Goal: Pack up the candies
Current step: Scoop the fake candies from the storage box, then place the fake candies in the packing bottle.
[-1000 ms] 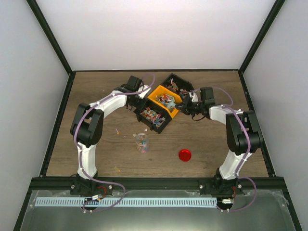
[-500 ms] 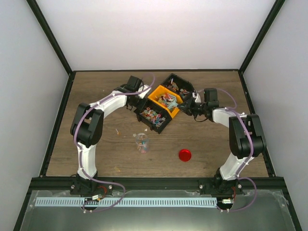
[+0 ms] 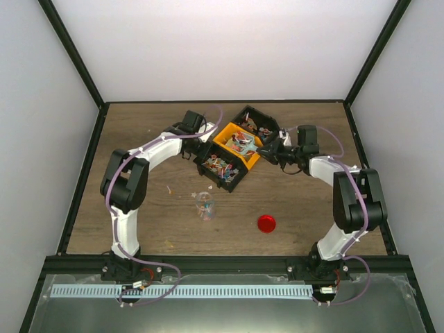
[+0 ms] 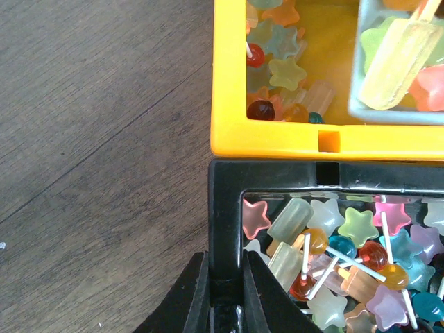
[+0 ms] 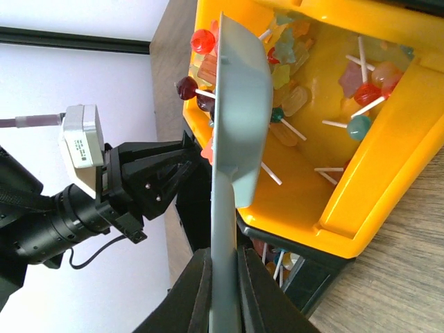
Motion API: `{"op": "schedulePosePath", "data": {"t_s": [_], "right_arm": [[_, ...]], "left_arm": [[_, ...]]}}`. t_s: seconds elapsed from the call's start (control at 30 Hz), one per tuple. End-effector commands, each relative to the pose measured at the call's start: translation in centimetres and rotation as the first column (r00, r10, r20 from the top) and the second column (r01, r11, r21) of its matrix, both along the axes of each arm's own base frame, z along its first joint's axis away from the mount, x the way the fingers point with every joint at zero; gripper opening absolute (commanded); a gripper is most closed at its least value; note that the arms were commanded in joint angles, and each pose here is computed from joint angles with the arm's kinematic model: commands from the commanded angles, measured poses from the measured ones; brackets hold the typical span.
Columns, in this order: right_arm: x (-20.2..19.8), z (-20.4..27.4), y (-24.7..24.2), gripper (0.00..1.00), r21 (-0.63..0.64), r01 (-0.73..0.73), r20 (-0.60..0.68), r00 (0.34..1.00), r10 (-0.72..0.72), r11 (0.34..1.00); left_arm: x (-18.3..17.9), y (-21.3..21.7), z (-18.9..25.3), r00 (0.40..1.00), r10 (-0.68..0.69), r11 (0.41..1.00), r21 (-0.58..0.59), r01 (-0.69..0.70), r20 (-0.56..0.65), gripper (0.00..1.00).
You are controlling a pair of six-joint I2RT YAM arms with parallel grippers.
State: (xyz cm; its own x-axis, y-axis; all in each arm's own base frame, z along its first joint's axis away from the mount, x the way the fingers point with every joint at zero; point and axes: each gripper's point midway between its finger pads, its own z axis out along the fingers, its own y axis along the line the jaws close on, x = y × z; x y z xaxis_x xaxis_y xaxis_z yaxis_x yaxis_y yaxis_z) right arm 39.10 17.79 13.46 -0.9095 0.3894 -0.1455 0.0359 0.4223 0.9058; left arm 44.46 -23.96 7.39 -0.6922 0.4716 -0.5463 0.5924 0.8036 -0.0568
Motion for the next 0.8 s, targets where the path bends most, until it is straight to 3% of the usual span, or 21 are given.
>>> {"op": "schedulePosePath", "data": {"t_s": [0.0, 0.37, 0.63, 0.77], "right_arm": [[-0.5, 2.4, -0.1, 0.01, 0.046, -0.027, 0.037, 0.999, 0.025, 0.999], [-0.5, 3.5, -1.9, 0.01, 0.048, 0.005, 0.045, 0.999, -0.007, 0.999], [-1.1, 2.7, -2.1, 0.01, 0.036, -0.002, 0.043, 0.999, 0.0, 0.999], [-2.2, 2.0, -1.4, 0.01, 0.08, -0.012, 0.03, 1.0, 0.009, 0.997]], "left_arm": [[-0.3, 0.7, -0.8, 0.999, 0.04, 0.999, -0.002, -0.04, -0.022, 0.04], [-0.5, 0.8, -0.3, 0.999, 0.049, 0.999, -0.006, -0.049, -0.018, 0.06], [-0.8, 1.1, 0.1, 0.999, 0.046, 0.999, -0.001, -0.046, -0.005, 0.23], [-1.1, 1.2, 0.3, 0.999, 0.045, 0.999, -0.007, -0.045, -0.003, 0.25]]}}
